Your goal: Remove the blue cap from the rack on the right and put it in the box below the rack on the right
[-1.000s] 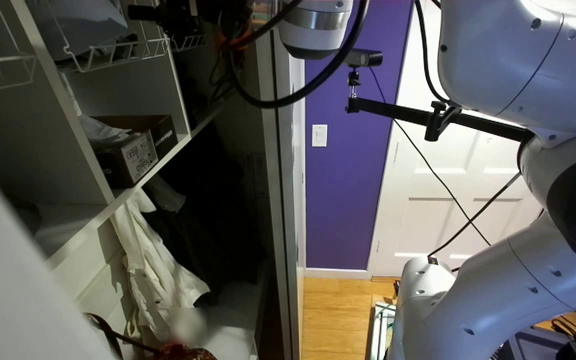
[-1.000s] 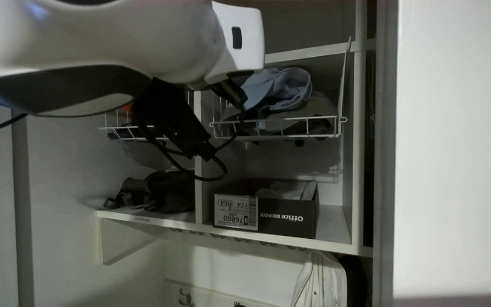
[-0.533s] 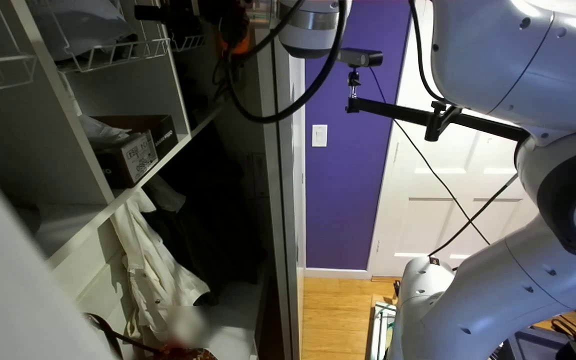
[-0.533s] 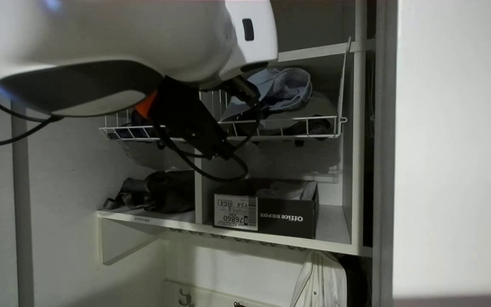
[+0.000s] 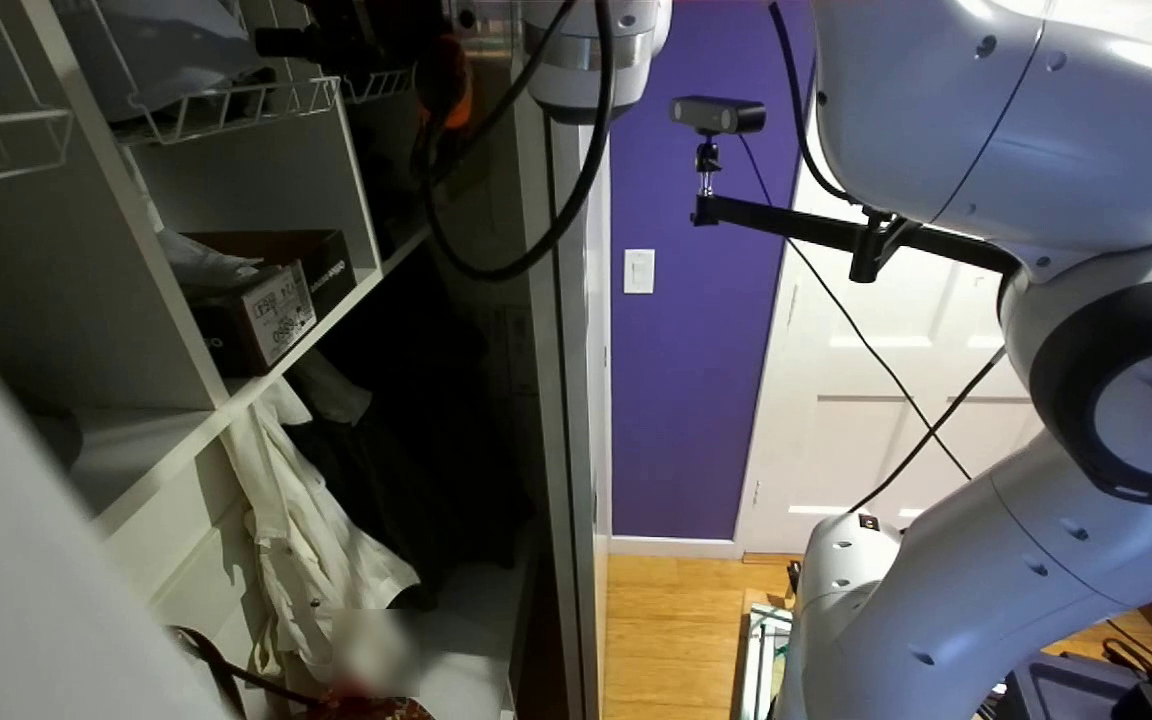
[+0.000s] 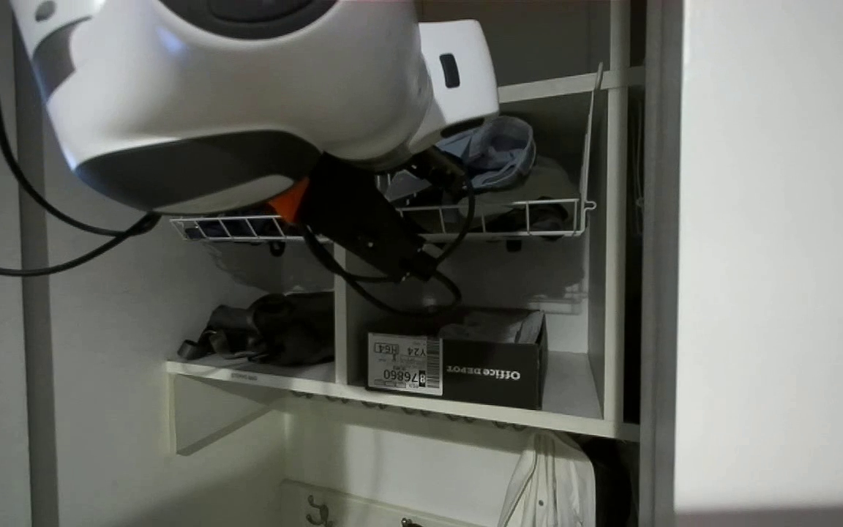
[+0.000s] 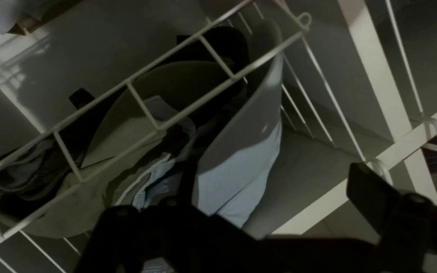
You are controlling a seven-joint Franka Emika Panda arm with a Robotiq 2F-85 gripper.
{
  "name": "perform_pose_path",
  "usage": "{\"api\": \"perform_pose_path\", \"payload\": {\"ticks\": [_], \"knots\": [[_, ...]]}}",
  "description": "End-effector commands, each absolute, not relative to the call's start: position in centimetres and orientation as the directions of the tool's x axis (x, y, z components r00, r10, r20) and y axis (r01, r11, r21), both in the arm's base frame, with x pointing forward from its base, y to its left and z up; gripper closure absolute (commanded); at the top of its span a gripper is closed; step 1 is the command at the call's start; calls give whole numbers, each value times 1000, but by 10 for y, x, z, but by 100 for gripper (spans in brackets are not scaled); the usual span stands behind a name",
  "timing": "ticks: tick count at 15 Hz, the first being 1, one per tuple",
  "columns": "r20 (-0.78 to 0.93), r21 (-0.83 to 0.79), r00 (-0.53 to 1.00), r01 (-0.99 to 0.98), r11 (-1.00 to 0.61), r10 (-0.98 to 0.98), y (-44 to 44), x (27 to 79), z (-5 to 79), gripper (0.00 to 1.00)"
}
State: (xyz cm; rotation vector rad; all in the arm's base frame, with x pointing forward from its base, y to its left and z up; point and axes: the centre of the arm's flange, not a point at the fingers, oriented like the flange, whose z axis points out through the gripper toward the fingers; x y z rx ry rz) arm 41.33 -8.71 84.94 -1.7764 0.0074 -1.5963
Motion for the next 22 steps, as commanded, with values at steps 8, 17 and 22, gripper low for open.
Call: {"api": "perform_pose_path", "payload": {"ticks": [8,17,22], "knots": [[864,-502,205,411,-761,-460,-92,437,853,16],[843,-537,222,404,-740,-491,-98,440,854,84],[821,-568,235,429,-702,-521,-103,422,866,100]]}}
